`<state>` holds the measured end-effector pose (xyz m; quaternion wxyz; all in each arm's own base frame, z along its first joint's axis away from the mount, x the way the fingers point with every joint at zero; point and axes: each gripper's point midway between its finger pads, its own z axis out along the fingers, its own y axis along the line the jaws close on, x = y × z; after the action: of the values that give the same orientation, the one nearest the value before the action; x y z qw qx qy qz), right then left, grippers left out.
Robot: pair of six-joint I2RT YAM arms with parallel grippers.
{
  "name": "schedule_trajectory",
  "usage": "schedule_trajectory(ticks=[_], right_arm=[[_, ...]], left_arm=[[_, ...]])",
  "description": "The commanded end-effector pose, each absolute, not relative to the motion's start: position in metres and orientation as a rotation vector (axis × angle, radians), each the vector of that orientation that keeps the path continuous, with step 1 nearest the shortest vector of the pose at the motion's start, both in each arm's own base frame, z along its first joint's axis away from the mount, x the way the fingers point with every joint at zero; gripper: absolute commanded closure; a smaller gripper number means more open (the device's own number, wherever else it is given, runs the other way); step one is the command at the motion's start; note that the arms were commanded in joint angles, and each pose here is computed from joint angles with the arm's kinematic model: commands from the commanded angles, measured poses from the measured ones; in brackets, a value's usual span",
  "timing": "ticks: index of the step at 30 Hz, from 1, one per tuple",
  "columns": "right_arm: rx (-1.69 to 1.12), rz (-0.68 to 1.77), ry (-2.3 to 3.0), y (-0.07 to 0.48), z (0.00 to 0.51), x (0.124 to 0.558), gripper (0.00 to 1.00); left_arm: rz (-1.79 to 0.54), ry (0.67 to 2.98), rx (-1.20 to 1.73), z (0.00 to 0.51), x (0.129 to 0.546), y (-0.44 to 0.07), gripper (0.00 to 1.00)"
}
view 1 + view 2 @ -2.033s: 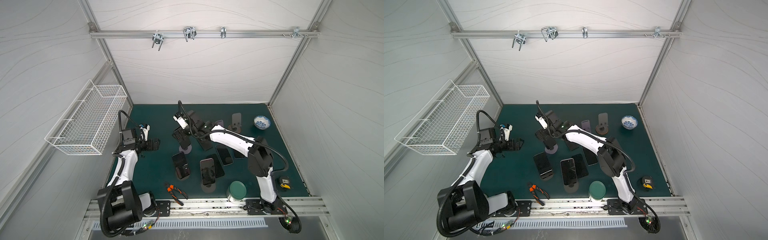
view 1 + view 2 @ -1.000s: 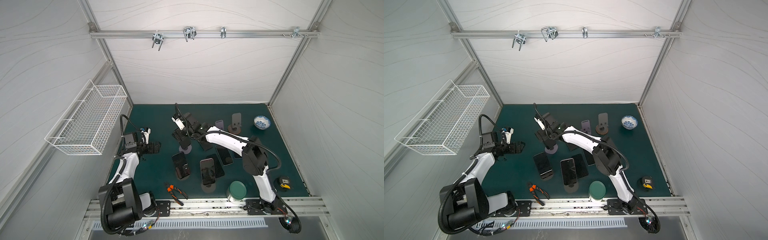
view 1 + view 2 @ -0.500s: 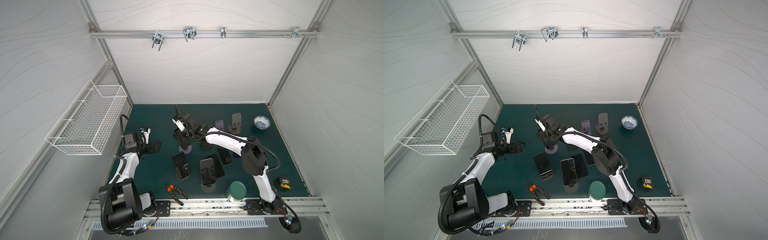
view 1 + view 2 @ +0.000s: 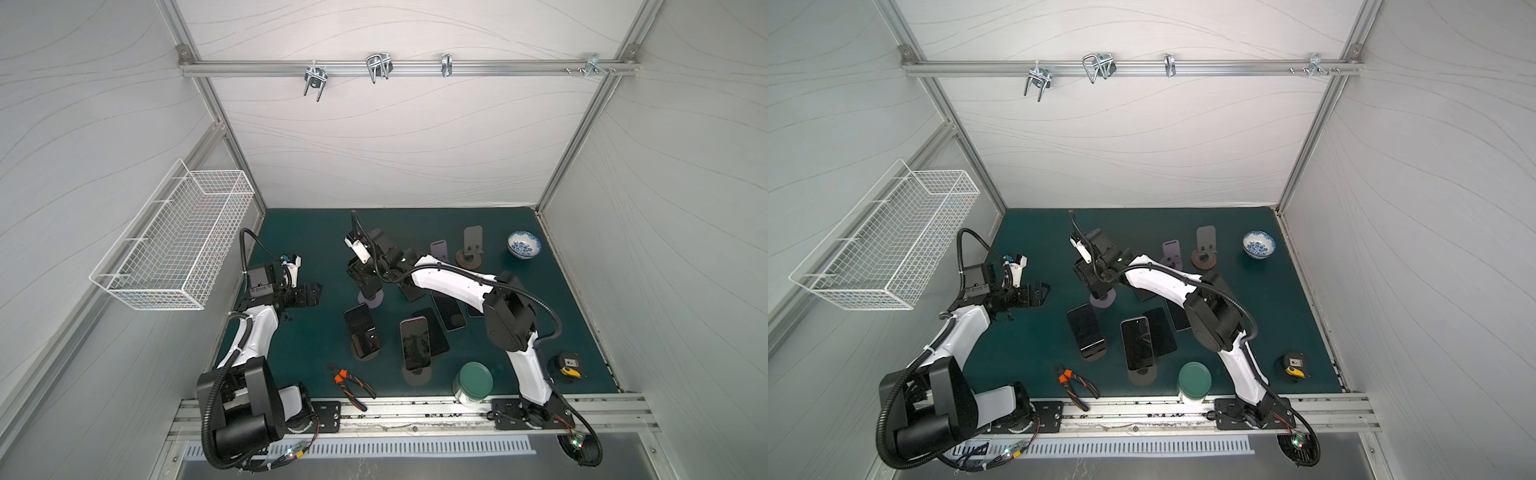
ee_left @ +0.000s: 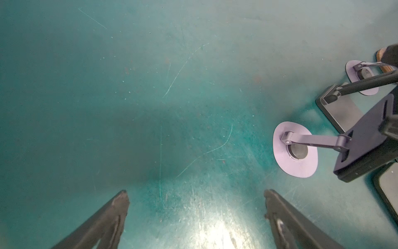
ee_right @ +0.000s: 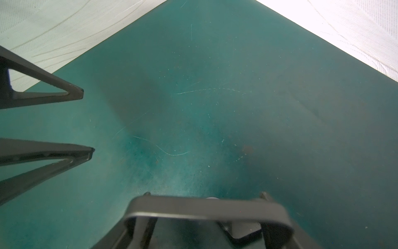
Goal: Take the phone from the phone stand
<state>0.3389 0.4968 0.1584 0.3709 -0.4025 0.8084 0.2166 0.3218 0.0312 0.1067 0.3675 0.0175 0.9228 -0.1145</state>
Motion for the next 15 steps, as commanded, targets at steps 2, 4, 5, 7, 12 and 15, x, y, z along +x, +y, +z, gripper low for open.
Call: schedule_trajectory(ticks=[2, 4, 5, 7, 12, 15], right_arm=[[-1.049, 0.595, 1.992, 0.495, 0.198, 0.333, 0.40], [-1.048, 0.597, 1.991, 0.493, 0.204, 0.331, 0.40], [-1.045, 0.597, 1.989, 0.492, 0.206, 0.331, 0.41], [-1.044, 0.611, 1.974, 0.492, 0.214, 0.329, 0.41], [-1.033, 0.614, 1.947, 0.487, 0.233, 0.327, 0.42], [-1.029, 0.637, 1.923, 0.486, 0.246, 0.324, 0.42]], left_arm=[[-0.276, 2.321, 0.092, 0.117, 0.328, 0.032, 0.01], [-0.277, 2.323, 0.091, 0.117, 0.328, 0.032, 0.01], [-0.278, 2.323, 0.091, 0.117, 0.328, 0.032, 0.00], [-0.275, 2.321, 0.092, 0.117, 0.328, 0.032, 0.01], [-0.274, 2.317, 0.094, 0.118, 0.327, 0.032, 0.00], [-0.274, 2.316, 0.093, 0.118, 0.326, 0.032, 0.00]])
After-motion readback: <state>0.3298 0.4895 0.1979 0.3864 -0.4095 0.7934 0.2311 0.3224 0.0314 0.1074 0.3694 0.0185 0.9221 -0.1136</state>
